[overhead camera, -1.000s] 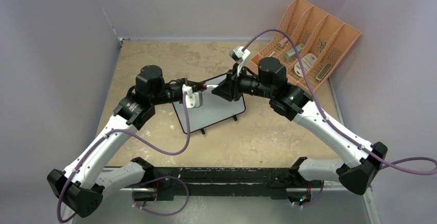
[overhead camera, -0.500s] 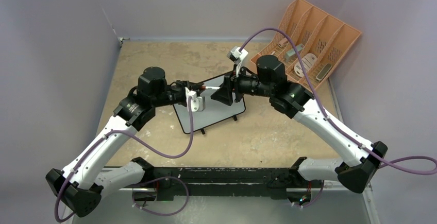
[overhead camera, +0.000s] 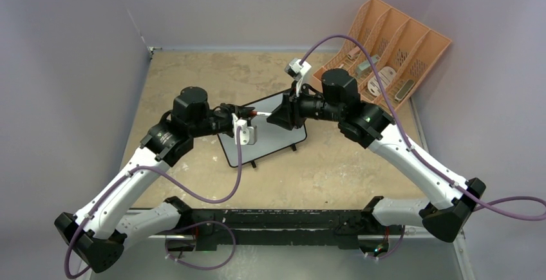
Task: Write a sentence on the whiteboard
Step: Open the whiteboard marker at the center of the board.
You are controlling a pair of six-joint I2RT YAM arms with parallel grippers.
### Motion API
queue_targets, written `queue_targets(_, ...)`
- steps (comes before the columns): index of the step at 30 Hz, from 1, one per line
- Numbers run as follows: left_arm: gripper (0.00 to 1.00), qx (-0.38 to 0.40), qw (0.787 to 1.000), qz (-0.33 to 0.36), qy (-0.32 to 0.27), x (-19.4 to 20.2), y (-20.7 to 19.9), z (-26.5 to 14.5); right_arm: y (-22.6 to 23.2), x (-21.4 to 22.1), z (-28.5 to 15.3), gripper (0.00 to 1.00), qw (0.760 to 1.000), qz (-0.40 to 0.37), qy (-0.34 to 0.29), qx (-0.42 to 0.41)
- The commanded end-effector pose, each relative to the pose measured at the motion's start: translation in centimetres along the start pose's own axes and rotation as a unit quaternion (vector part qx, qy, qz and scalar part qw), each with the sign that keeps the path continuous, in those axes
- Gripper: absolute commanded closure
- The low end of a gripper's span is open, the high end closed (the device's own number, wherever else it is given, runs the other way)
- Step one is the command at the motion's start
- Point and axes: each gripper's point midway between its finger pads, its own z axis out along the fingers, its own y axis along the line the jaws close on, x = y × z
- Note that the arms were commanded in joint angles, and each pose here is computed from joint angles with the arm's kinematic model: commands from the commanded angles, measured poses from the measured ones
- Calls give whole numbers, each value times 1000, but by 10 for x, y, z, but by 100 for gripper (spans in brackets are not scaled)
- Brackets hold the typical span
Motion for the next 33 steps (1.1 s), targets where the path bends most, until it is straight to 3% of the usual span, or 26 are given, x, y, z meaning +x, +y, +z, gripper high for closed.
queue_targets(1,100,-18,999,26,-17,-17,14,-7,11,-21,-9,69,999,-18,-27,-10)
queue_targets(9,100,-12,1000,23,-17,-18,10,-7,9,-22,-10,81,999,-18,-31,-4)
queue_targets(15,100,-12,1000,7,-15,-16,6,-8,8,-20,-9,100,999,-15,-29,-2)
queue_targets(33,100,-74,993,-28,93,35,13,-11,4,-15,-38,100,998,-48,-23,36)
